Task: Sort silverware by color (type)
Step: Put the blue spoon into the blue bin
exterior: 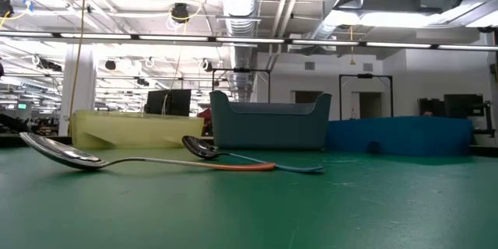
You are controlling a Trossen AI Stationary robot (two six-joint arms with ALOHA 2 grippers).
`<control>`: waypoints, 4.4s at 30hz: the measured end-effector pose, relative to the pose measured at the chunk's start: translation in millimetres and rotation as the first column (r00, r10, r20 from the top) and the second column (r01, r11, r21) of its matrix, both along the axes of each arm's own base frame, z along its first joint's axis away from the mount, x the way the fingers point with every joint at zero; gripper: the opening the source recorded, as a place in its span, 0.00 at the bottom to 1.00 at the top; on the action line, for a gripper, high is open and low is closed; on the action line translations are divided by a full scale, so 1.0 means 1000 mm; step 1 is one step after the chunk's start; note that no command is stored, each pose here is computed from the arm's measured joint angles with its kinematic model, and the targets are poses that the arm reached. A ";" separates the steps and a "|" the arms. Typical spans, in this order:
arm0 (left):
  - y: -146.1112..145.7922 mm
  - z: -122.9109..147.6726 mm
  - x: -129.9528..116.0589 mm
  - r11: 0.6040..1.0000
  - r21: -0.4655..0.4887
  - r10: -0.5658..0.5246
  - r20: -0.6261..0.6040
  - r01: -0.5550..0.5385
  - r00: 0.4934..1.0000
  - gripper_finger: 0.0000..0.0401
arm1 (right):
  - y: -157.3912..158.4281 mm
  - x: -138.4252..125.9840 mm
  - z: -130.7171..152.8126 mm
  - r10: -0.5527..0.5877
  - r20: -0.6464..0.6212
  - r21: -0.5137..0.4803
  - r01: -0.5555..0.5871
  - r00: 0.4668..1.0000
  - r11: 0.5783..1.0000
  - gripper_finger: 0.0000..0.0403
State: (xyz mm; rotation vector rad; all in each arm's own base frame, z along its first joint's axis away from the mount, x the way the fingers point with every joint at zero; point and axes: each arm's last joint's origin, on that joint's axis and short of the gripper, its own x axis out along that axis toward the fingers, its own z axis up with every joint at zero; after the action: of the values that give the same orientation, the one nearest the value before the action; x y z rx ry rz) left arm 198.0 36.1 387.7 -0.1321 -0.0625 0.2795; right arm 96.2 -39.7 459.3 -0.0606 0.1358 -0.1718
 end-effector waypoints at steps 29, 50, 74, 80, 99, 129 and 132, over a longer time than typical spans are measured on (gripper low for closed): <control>-0.019 -0.001 -0.142 0.983 -0.111 0.144 -0.053 -0.149 0.988 0.30 | -0.007 0.056 -0.087 0.091 0.359 0.183 -0.166 0.929 0.969 0.35; -0.025 -0.083 -0.153 0.965 -0.259 0.007 0.212 0.049 0.977 0.30 | -0.006 0.092 -0.101 0.114 0.507 0.366 -0.333 0.854 0.869 0.35; -0.025 -0.112 -0.098 0.886 -0.400 -0.215 0.093 0.235 0.972 0.30 | 0.069 0.143 -0.142 0.178 0.318 0.417 -0.306 0.931 0.856 0.35; -0.033 -0.122 -0.079 0.879 -0.384 -0.319 -0.029 0.284 0.947 0.30 | 0.076 0.146 -0.153 0.185 0.225 0.463 -0.273 0.956 0.843 0.35; -0.052 -0.170 -0.008 0.882 -0.467 -0.232 -0.310 0.065 0.922 0.31 | 0.085 0.173 -0.230 0.113 -0.245 0.613 0.064 0.963 0.788 0.35; -0.069 -0.230 0.056 0.832 -0.522 -0.161 -0.554 -0.189 0.817 0.31 | 0.100 0.156 -0.249 -0.017 -0.447 0.514 0.273 0.894 0.813 0.35; -0.069 -0.230 0.058 0.830 -0.527 -0.163 -0.542 -0.182 0.824 0.31 | 0.100 0.155 -0.250 -0.020 -0.459 0.511 0.283 0.888 0.812 0.35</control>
State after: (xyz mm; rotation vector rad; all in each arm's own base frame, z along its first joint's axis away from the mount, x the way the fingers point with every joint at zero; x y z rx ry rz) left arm 255.7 -33.1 157.9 -0.6370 0.6330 0.3333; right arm 250.8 60.5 209.5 0.5207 0.6425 -0.2763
